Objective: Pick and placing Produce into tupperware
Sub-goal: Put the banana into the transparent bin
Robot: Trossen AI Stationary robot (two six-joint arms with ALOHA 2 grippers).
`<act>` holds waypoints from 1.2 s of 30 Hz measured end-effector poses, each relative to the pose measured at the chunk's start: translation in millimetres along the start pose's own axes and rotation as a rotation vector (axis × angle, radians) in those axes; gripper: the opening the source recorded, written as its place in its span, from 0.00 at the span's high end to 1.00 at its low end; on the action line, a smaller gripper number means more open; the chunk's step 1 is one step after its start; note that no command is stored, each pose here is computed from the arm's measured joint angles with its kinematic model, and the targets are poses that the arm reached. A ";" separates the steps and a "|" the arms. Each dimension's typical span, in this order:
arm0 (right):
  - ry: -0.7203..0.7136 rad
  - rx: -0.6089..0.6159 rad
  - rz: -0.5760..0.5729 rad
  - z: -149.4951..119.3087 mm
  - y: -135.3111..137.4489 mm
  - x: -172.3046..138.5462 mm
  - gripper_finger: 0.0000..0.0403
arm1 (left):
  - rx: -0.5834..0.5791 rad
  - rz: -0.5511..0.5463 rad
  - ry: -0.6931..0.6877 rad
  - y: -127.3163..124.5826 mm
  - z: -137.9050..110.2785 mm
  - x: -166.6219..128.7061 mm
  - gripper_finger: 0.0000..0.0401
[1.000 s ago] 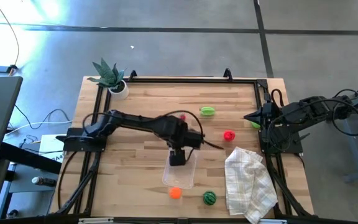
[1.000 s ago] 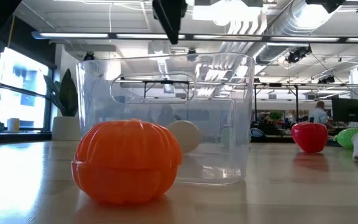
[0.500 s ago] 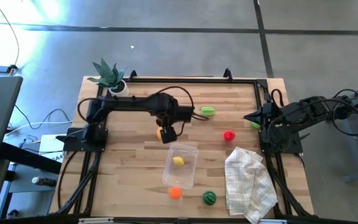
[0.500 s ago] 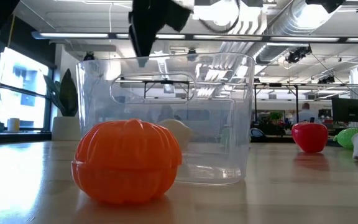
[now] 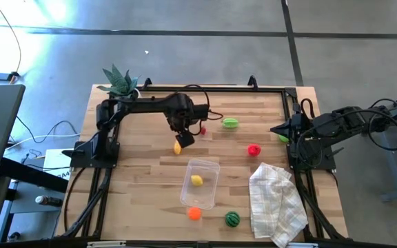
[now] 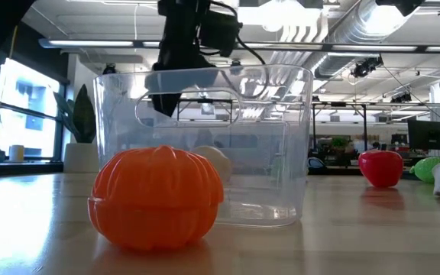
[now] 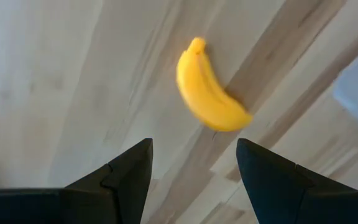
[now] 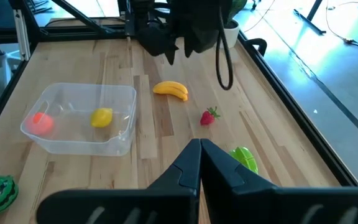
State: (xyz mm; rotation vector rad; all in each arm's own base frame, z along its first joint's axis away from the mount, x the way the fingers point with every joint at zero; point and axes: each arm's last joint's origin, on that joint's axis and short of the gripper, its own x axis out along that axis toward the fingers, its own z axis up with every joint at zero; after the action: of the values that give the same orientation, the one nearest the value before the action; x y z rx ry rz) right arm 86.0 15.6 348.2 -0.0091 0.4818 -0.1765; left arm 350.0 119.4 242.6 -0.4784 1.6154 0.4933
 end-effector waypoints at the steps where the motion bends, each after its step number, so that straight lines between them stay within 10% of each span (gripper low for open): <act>1: 0.000 0.000 0.000 0.0 0.0 0.0 1.00 | -0.003 -0.008 -0.007 0.6 1.0 -0.1 0.45; 19: 0.000 0.000 0.000 0.0 0.0 0.0 1.00 | -0.289 -0.014 0.022 16.3 2.9 1.3 0.45; 28: 0.000 0.000 0.000 0.0 0.0 0.0 1.00 | -0.332 -0.130 0.156 19.0 -16.3 69.9 0.45; 36: 0.000 0.000 0.000 0.0 0.0 0.0 1.00 | -0.327 -0.143 0.025 4.1 -19.3 73.3 0.45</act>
State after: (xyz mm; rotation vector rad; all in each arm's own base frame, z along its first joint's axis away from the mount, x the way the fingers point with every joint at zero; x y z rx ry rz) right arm 86.0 15.6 348.2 -0.0093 0.4821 -0.1767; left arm 324.9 110.2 171.5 -0.8413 1.5171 0.6482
